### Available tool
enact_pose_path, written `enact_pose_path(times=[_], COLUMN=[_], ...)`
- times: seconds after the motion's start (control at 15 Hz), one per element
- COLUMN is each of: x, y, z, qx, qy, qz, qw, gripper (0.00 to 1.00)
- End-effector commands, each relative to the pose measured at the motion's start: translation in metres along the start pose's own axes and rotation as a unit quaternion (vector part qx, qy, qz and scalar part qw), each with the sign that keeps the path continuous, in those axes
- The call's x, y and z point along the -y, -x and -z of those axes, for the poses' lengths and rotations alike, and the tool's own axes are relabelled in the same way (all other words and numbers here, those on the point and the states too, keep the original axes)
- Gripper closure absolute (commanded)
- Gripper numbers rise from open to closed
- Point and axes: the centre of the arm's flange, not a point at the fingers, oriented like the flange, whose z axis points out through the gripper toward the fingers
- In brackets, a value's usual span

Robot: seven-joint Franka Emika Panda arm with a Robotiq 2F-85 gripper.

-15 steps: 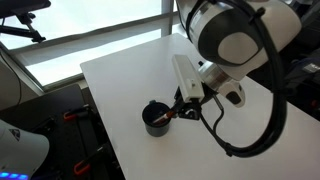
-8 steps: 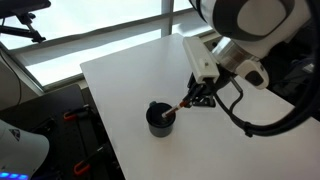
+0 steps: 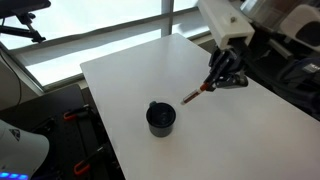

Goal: Put the marker on the table

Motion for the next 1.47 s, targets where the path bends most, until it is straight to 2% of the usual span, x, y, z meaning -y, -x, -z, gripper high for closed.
enact_pose_path(times=[0.0, 0.2, 0.47, 1.4], x=[-0.011, -0.022, -0.032, -0.051], y=[0.004, -0.007, -0.016, -0.036], z=[0.015, 0.013, 0.001, -0.101], qx=[-0.033, -0.049, -0.048, 0.045], qy=[-0.01, -0.007, -0.006, -0.004], qz=[-0.019, -0.031, -0.037, -0.046], qw=[0.9992, 0.9983, 0.9982, 0.9979], gripper=[0.95, 0.95, 0.95, 0.95])
